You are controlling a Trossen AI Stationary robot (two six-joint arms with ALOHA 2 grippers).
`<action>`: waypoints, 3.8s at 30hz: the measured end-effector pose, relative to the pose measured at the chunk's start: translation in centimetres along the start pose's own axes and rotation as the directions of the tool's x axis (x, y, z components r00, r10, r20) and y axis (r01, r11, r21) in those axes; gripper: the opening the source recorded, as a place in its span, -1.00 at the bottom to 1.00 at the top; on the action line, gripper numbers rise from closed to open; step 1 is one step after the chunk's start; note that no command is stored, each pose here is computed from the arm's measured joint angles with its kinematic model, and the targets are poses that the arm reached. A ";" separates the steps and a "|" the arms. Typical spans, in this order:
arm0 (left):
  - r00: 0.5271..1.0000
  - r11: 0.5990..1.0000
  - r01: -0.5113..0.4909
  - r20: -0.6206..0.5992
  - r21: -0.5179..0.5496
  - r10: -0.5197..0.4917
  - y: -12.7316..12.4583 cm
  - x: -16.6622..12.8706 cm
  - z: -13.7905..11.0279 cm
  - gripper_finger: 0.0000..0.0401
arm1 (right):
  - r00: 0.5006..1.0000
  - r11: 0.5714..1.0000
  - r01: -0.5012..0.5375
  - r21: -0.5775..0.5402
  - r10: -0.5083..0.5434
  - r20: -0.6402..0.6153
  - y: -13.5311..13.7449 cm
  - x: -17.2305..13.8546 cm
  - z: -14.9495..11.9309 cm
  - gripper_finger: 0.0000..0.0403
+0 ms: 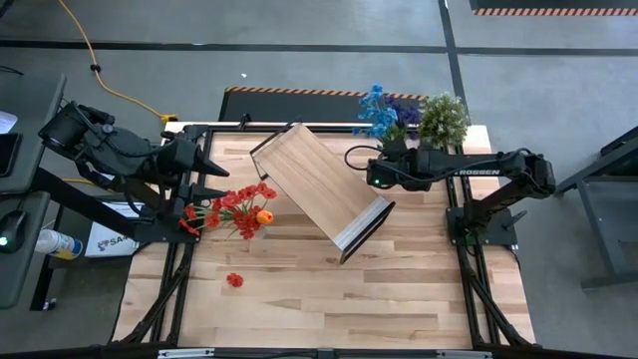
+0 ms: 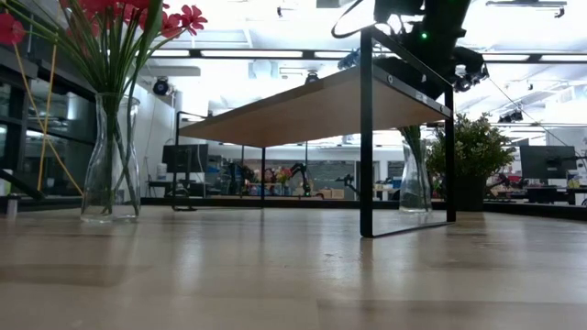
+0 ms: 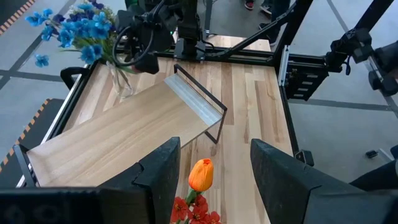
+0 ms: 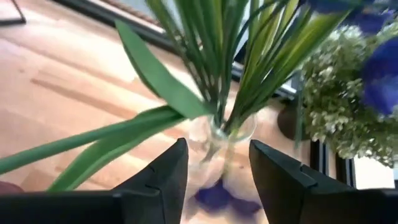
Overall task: Pick and place flowers into a vace then onto a shelf
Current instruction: Put the bottom transparent vase on the shelf
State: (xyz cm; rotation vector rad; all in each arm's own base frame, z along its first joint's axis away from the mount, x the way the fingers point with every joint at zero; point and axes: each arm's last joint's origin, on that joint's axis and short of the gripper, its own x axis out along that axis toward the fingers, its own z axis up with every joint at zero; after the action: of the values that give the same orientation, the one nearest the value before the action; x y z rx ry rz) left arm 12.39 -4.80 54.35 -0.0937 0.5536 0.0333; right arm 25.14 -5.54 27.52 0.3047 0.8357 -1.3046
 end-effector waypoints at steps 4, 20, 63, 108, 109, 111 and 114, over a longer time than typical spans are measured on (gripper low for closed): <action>1.000 1.000 0.000 0.000 0.000 0.000 0.0 0.0 0.0 0.15 | 0.999 1.000 -0.016 -0.014 0.016 -0.048 -0.1 0.0 -0.2 -0.18; 1.000 1.000 -0.020 0.008 0.000 0.020 0.1 0.0 0.0 0.15 | 0.996 0.997 -0.057 -0.059 0.052 -0.072 0.4 -1.2 -1.3 -0.16; 0.999 0.999 -0.036 0.013 0.003 0.036 0.1 0.0 0.0 0.15 | 0.990 0.988 -0.133 0.080 0.129 0.059 -5.2 -4.9 -0.1 -0.10; 1.000 1.000 -0.027 0.008 0.001 0.027 0.1 0.0 0.0 0.15 | 0.876 0.924 -0.381 0.037 0.373 -0.306 -9.4 -10.6 1.3 -0.10; 1.000 1.000 -0.023 0.006 0.001 0.023 0.1 0.0 0.0 0.15 | 0.871 0.924 -0.380 0.038 0.372 -0.321 -9.4 -10.8 1.1 -0.10; 1.000 1.000 -0.022 0.006 0.001 0.022 0.1 0.0 0.0 0.15 | 0.863 0.914 -0.405 0.021 0.390 -0.322 -9.3 -11.1 0.4 -0.10; 1.000 1.000 -0.020 0.006 0.000 0.020 0.1 0.0 0.0 0.15 | 0.864 0.917 -0.398 0.008 0.378 -0.331 -9.1 -11.2 -0.8 -0.10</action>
State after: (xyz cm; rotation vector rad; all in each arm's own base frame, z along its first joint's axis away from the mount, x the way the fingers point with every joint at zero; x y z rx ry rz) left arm 12.39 -4.74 54.35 -0.0877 0.5489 0.0525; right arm 16.03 0.57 36.98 0.6218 1.0291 -0.8565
